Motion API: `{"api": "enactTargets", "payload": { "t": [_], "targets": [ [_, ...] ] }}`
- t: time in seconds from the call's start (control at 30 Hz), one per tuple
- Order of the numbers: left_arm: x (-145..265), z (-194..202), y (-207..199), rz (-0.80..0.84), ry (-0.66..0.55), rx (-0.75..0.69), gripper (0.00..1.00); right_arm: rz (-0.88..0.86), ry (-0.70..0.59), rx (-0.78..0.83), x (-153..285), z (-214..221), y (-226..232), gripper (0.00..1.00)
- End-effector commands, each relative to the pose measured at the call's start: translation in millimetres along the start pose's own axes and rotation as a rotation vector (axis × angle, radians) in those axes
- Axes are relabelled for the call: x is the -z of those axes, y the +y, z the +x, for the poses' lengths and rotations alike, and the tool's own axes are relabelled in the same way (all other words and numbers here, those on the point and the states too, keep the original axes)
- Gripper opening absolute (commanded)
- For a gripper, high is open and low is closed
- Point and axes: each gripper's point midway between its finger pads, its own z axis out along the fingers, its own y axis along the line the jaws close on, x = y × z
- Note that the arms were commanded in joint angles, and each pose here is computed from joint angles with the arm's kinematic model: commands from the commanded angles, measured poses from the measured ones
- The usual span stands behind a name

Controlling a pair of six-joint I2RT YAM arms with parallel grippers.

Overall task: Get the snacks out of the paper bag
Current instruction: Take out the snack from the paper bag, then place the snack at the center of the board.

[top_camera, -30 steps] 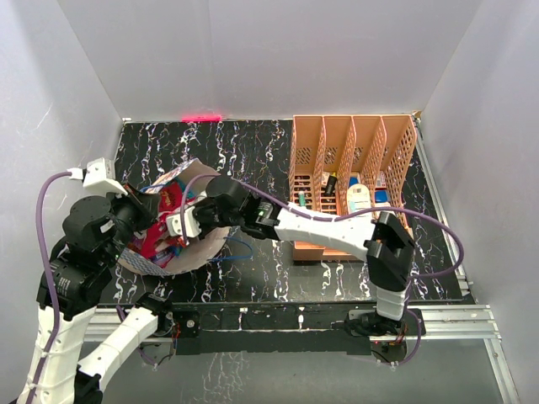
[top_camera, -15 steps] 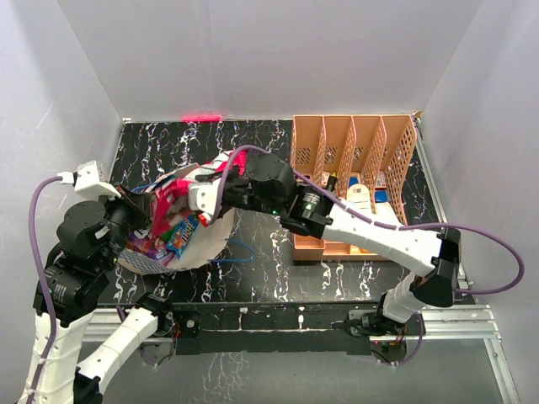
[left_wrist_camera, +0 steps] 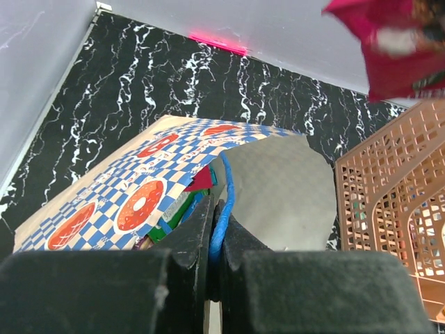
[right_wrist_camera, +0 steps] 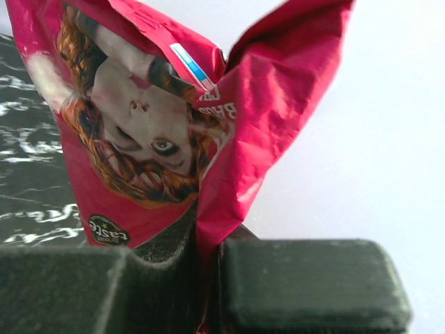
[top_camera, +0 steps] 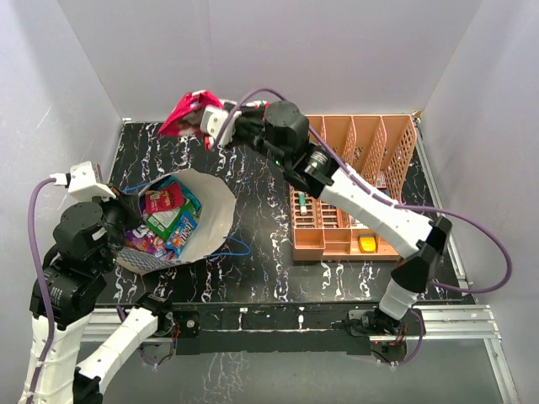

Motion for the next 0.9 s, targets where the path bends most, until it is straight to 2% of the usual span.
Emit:
{"api": "enactTargets", "payload": {
  "t": [0.0,0.23,0.5,0.67,0.77,0.87],
  "targets": [
    [10.5,-25.9,6.6,-0.026,-0.076,-0.016,0.0,0.208,0.031,0.052,-22.3,23.3,-64.5,0.07],
    [16.7,-45.1,19.2,-0.093,-0.124,-0.072,0.0,0.221,0.153,0.068,-84.9,114.6,-41.2,0.07],
    [23.6,-54.9,32.9,-0.159,-0.146,-0.125,0.0,0.227,0.322,0.138,-133.3,203.4,5.1,0.07],
    [24.1,-54.8,31.8,-0.152,-0.144,-0.123,0.0,0.196,0.431,0.249,-140.5,248.5,41.8,0.07],
    [23.3,-54.0,27.4,-0.132,-0.135,-0.111,0.0,0.156,0.508,0.356,-134.7,274.7,63.3,0.07],
    [22.8,-53.1,24.4,-0.118,-0.129,-0.1,0.0,0.107,0.55,0.394,-127.9,291.1,89.8,0.07]
  ]
}}
